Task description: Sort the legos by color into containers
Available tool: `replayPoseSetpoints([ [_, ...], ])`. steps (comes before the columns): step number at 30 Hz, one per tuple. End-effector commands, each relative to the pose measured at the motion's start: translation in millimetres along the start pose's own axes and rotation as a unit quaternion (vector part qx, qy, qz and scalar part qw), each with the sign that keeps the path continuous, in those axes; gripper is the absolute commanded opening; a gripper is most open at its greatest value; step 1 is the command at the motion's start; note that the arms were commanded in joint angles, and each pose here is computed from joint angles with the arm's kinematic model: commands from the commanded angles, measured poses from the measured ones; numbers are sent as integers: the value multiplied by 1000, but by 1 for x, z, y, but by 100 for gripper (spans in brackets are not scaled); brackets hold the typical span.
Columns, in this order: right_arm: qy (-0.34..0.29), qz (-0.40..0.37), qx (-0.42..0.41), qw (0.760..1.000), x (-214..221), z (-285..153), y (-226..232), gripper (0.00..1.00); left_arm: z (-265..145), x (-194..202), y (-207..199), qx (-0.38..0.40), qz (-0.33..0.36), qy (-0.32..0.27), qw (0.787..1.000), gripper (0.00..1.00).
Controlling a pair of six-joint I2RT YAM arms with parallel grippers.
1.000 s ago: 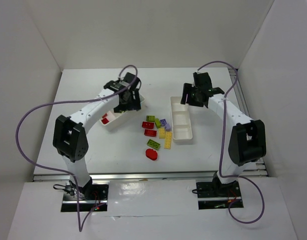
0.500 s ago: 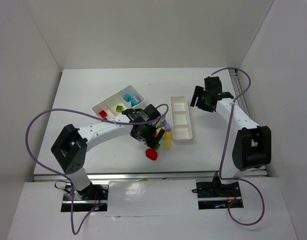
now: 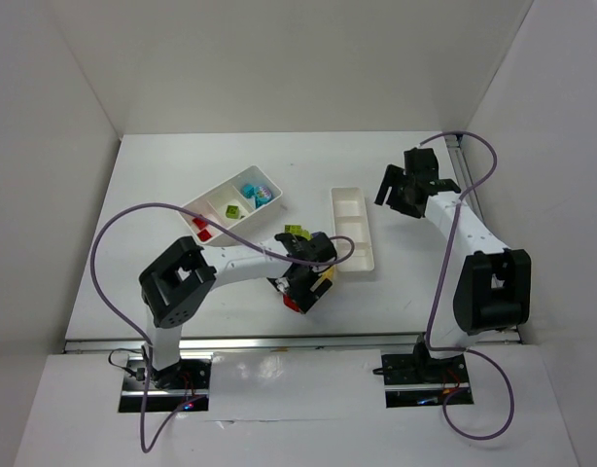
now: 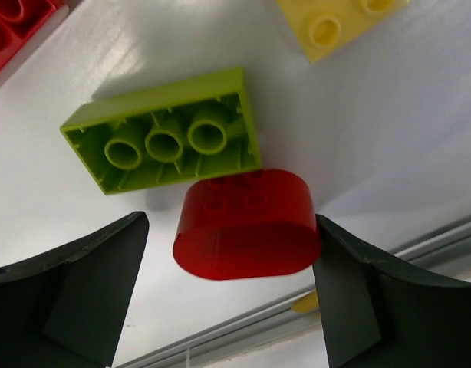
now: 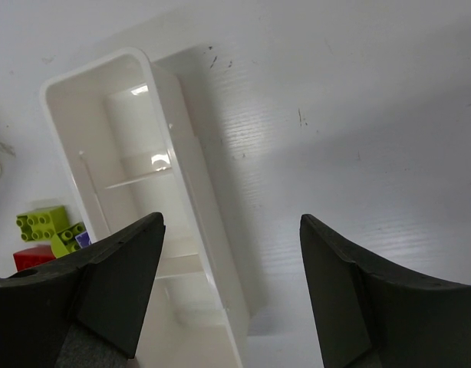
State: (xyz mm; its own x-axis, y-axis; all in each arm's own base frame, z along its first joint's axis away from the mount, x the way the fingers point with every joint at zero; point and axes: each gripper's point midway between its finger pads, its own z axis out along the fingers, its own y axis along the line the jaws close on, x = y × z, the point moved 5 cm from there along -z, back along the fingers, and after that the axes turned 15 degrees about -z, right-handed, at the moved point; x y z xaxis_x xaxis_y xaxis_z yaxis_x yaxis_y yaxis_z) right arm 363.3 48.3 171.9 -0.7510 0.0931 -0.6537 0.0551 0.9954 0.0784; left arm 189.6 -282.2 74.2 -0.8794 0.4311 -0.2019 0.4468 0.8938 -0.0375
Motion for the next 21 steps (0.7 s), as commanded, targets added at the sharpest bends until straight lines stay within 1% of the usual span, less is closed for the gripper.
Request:
replayPoseSetpoints([
  [1, -17, -2, -4, 1000, -13, -7, 2, 79, -5, -20, -7, 2, -9, -37, 999, 94],
  [2, -17, -2, -4, 1000, -13, -7, 2, 79, -4, -21, -8, 5, -14, -41, 999, 91],
  [3, -17, -2, -4, 1000, -13, -7, 2, 79, -3, -19, -7, 3, -14, -37, 999, 91],
  [6, -16, -2, -9, 1000, -15, -5, 3, 79, -1, -21, -6, -4, -14, -40, 999, 81],
  [7, -16, -2, -9, 1000, -15, -5, 3, 79, -5, -21, -4, -10, -15, -44, 999, 78],
  [8, -11, -2, -8, 1000, -13, -3, 3, 79, -10, -24, -3, -14, -15, -51, 998, 72],
  [9, -11, -2, -8, 1000, -13, -2, 3, 79, -16, -26, -3, -11, -16, -56, 998, 69],
  [10, -10, -2, -13, 1000, -13, -3, 4, 79, -20, -22, 1, -22, -15, -48, 998, 67],
  [11, -10, -2, -13, 1000, -13, -3, 4, 79, -27, -24, 1, -25, -15, -52, 998, 66],
  [12, -15, -2, -14, 1000, -15, -2, 5, 79, -37, -26, 4, -30, -16, -61, 998, 59],
  [13, -15, -2, -14, 1000, -15, -2, 5, 79, -42, -20, 8, -41, -22, -54, 997, 57],
  [14, -19, -2, -14, 1000, -18, -4, 5, 79, -47, -20, 14, -44, -38, -53, 997, 55],
  [15, -20, -6, -14, 1000, -18, -4, 5, 79, -56, -24, 24, -43, -75, -60, 994, 53],
  [16, -24, -6, -15, 1000, -20, -3, 5, 79, -61, -25, 29, -42, -93, -64, 993, 52],
  [18, -23, -6, -19, 1000, -20, -4, 6, 79, -71, -29, 42, -42, -147, -73, 986, 52],
  [19, -19, -6, -19, 1000, -18, -1, 6, 79, -82, -35, 49, -47, -166, -90, 981, 52],
  [20, -23, -6, -24, 999, -20, -1, 8, 79, -92, -48, 66, -66, -208, -110, 970, 50],
  [21, -23, -6, -24, 999, -20, -1, 8, 79, -99, -55, 77, -76, -232, -120, 962, 50],
])
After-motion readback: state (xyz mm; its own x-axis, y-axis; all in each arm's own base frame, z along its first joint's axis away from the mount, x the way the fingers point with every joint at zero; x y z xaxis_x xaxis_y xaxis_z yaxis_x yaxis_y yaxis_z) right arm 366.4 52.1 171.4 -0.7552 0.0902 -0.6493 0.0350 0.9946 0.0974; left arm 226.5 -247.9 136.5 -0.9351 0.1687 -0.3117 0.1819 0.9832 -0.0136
